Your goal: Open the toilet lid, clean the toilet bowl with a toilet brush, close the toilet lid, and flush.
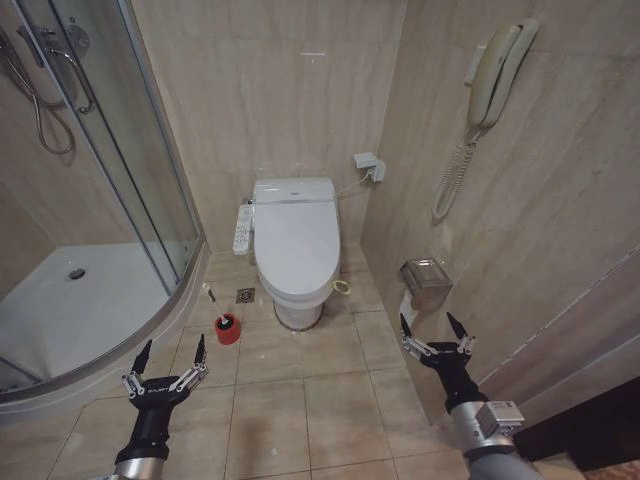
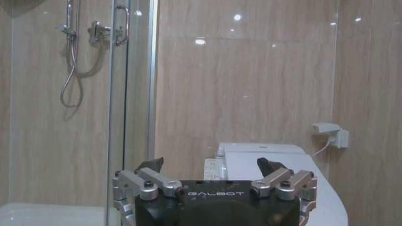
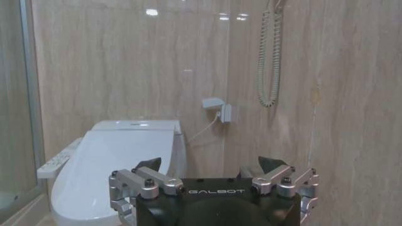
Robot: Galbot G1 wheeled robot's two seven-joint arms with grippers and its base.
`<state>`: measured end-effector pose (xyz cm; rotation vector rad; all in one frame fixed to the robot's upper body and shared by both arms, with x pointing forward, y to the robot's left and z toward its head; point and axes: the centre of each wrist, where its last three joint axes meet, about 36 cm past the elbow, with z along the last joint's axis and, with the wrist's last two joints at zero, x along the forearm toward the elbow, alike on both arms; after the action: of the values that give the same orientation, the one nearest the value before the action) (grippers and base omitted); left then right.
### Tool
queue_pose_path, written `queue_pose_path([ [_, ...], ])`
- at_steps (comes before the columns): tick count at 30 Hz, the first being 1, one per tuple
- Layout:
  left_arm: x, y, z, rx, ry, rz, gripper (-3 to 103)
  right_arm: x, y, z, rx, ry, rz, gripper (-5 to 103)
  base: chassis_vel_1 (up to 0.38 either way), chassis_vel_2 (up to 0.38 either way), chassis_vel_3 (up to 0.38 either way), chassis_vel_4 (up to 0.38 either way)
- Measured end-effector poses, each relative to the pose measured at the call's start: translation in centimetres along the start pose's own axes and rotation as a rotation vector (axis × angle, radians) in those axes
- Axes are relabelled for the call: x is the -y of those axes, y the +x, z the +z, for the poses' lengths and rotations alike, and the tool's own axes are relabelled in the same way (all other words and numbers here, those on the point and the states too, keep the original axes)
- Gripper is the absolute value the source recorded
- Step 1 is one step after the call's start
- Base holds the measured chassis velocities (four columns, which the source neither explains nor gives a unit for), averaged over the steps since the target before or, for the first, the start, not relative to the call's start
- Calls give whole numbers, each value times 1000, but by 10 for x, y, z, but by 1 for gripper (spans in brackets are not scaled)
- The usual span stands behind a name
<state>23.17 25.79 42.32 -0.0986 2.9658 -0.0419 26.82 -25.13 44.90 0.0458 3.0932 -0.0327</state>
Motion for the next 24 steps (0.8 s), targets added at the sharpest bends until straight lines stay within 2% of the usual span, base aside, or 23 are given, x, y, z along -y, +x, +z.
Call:
queue_pose_path([
  [24, 0, 0, 0, 0, 0, 0, 100, 0, -1, 2, 16, 10, 6, 100, 0, 0, 0, 0],
])
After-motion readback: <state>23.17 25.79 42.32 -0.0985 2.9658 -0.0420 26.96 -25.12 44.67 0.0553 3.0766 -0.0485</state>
